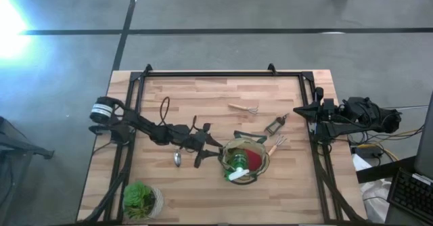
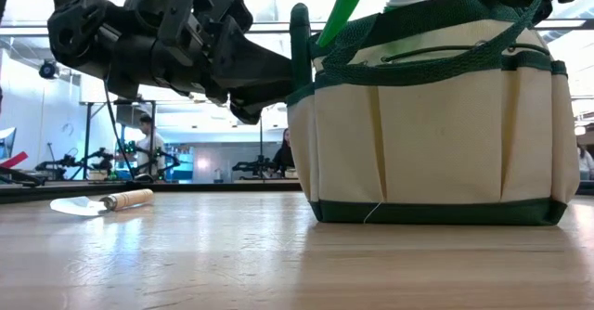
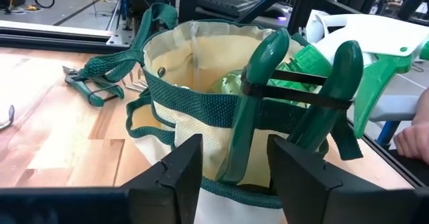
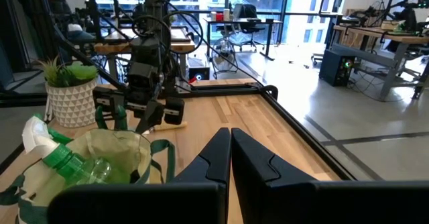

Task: Pick & Place Garden tools in Gardening bag
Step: Put the shear scissors into the side pocket of the gardening bag

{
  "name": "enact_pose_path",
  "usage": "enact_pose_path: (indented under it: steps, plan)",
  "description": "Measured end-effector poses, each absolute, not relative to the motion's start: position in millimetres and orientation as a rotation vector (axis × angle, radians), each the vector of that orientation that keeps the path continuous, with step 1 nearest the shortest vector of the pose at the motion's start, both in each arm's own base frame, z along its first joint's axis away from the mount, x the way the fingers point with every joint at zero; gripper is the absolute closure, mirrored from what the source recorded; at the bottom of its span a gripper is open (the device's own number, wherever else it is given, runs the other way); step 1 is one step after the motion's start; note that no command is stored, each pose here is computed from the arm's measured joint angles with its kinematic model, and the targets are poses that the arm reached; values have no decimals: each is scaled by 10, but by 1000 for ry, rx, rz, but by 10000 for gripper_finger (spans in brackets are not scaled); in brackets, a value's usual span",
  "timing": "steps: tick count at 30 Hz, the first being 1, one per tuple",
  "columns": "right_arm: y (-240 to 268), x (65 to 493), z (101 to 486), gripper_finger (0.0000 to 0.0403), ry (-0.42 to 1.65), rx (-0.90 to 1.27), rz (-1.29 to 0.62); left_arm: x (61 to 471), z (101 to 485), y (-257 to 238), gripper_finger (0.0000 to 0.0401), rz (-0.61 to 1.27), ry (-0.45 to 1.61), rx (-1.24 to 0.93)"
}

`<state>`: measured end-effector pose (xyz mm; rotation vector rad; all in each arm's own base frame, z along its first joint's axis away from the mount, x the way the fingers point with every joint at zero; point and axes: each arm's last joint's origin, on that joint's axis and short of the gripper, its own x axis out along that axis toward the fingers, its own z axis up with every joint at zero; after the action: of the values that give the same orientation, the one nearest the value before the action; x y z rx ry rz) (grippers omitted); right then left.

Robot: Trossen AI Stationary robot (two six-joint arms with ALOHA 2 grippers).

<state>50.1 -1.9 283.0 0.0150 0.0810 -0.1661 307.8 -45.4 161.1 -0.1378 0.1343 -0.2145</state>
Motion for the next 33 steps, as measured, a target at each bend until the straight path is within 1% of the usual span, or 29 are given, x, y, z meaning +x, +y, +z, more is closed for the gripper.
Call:
enact_pose_path:
  steps: [8,14,19,27,33]
  plan:
    - [-19,501,2830,394,81,15,-166,3064,1607,-452,234,-212,161,-140]
    - [-19,500,2830,394,81,15,-166,3013,1693,-445,234,-210,190,-146]
    - [-19,501,2830,394,81,15,-166,2930,1721,-435,234,-207,219,-146]
    - [-19,500,2831,394,80,15,-166,2803,1757,-417,234,-207,208,-151]
    - [-19,500,2831,394,80,15,-166,2650,1782,-385,236,-173,190,-155]
